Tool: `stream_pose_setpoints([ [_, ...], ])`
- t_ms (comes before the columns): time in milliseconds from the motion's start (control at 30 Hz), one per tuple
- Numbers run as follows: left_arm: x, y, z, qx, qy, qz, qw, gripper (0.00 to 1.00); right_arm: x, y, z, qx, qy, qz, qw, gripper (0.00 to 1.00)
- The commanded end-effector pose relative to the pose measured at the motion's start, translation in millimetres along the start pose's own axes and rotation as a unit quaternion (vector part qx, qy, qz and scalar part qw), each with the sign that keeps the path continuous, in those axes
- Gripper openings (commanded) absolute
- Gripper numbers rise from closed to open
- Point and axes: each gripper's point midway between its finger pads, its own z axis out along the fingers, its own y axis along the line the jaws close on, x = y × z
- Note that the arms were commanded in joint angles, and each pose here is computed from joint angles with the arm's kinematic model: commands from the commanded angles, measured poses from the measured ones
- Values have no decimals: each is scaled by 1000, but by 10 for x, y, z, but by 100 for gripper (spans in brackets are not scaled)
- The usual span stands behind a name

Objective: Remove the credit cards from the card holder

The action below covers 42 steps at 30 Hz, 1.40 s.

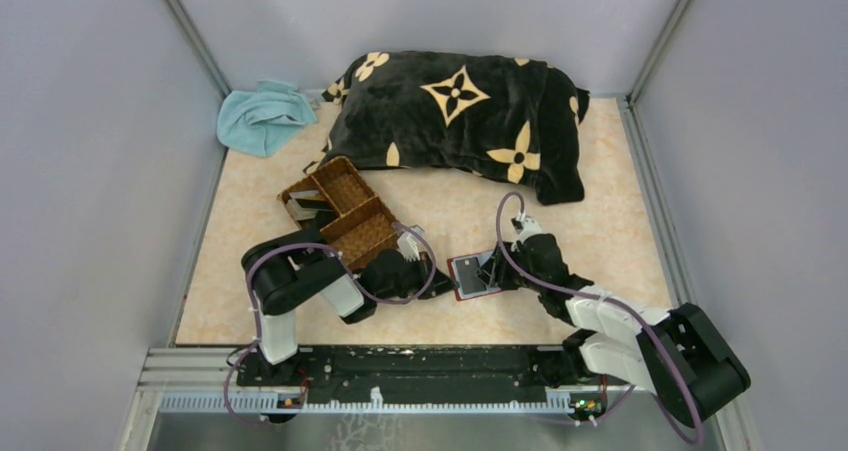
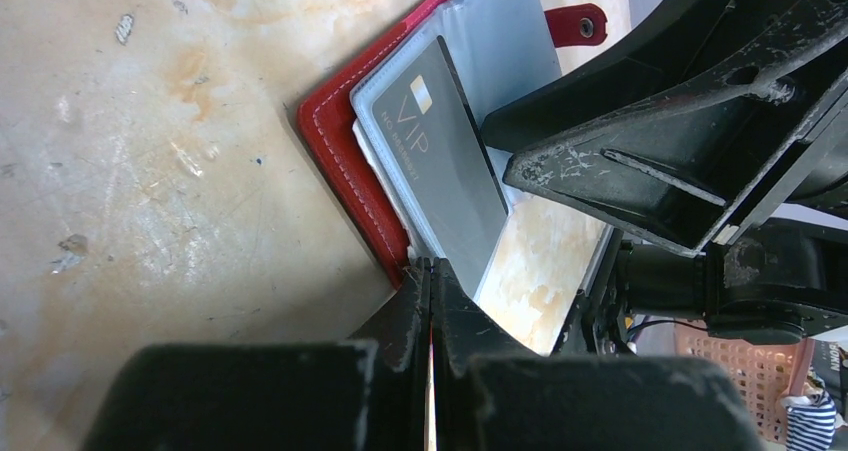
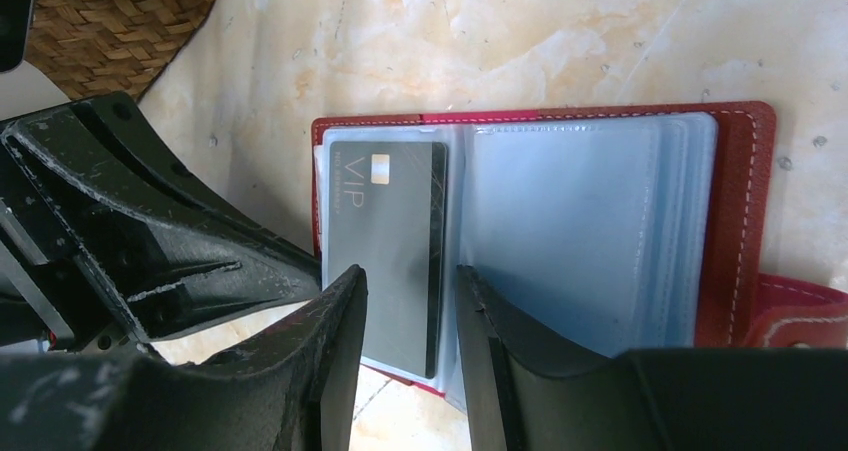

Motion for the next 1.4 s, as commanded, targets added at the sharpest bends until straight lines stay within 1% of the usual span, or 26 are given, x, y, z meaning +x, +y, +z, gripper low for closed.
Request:
stream_pose_setpoints([
  [0, 162, 149, -31, -19, 27, -6, 999, 0, 14, 45, 56, -21, 6, -7, 1000, 39],
  [233, 168, 151, -37, -18, 27, -8, 999, 0, 90, 158, 75, -56, 24, 6, 998, 39],
  [600, 202, 163, -20, -11, 31, -18, 999, 0, -83, 501, -118, -126, -3, 4, 992, 38],
  [933, 206, 133, -33, 1, 29, -25, 999, 0, 27, 456, -98, -128, 12, 5, 992, 38],
  [1133, 194, 136, -52, 3, 26, -29, 999, 0, 116, 369, -57, -114, 27, 0, 993, 38],
  [1367, 217, 144, -46, 7, 30, -34, 999, 0, 142, 452, -41, -137, 34, 3, 990, 39],
])
